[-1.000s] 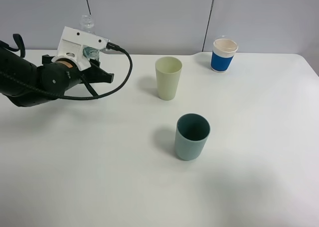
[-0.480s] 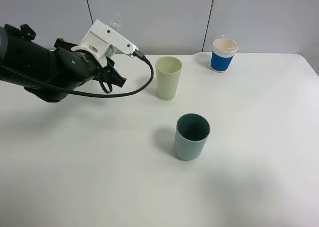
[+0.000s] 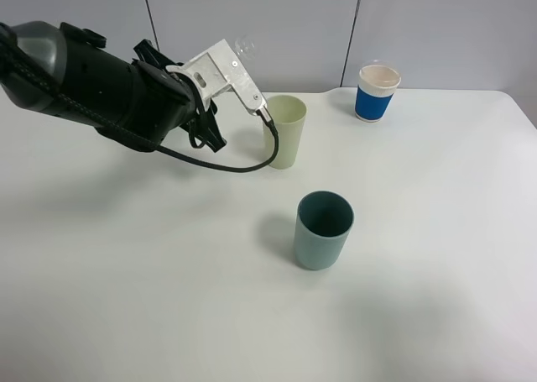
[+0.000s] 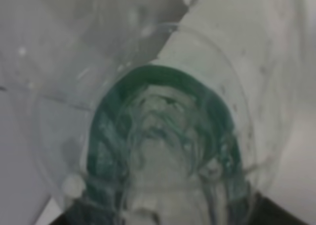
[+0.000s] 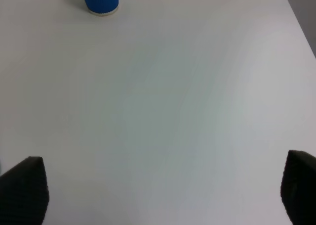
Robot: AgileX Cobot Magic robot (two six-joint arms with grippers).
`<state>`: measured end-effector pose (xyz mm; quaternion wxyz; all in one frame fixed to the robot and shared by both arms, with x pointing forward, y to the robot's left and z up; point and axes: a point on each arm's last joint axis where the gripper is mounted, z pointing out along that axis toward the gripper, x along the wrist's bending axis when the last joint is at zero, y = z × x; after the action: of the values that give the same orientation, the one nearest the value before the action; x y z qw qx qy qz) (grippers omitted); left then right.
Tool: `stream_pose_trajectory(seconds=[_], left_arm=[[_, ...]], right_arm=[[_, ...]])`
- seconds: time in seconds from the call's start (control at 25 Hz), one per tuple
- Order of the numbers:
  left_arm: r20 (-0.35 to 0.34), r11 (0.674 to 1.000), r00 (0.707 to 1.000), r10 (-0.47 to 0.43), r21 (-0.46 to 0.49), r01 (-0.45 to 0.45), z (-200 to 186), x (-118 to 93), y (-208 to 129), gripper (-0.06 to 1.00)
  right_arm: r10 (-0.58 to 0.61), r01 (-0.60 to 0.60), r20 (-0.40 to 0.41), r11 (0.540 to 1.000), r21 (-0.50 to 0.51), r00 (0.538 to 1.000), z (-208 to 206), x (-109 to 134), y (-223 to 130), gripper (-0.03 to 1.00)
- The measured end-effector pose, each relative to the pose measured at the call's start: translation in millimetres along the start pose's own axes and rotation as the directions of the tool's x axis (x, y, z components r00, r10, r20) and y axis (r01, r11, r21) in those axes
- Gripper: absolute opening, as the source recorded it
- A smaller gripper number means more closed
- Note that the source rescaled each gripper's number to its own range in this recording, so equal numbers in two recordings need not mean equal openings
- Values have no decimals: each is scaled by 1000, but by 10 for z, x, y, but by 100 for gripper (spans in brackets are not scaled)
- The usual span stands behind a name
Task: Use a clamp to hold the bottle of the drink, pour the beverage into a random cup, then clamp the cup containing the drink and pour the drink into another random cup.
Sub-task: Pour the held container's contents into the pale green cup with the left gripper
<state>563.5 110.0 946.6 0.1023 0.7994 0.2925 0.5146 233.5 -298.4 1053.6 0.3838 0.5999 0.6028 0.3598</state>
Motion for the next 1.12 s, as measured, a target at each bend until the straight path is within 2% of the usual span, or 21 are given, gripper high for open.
stream_pose_trajectory(seconds=[0.2, 0.24, 0.44, 0.52, 0.64, 1.12], left_arm=[[-1, 991, 992, 129, 23, -129, 86, -69, 62, 0], [-6, 983, 984, 180, 40, -179, 128, -90, 74, 0], [-49, 953, 954, 294, 92, -289, 221, -105, 97, 0], [-86, 933, 934, 346, 137, -333, 266, -95, 103, 0], [-91, 904, 907, 412, 165, -394, 308, -119, 108, 0], [-129, 871, 863, 488, 125, -474, 291, -125, 184, 0]], right_arm=[[3, -3, 0, 1000, 0, 1000, 0, 0, 0, 83], [3, -3, 0, 1000, 0, 1000, 0, 0, 0, 83], [3, -3, 0, 1000, 0, 1000, 0, 0, 0, 83], [3, -3, 0, 1000, 0, 1000, 0, 0, 0, 83], [3, -3, 0, 1000, 0, 1000, 0, 0, 0, 83], [4, -4, 0, 1000, 0, 1000, 0, 0, 0, 83]])
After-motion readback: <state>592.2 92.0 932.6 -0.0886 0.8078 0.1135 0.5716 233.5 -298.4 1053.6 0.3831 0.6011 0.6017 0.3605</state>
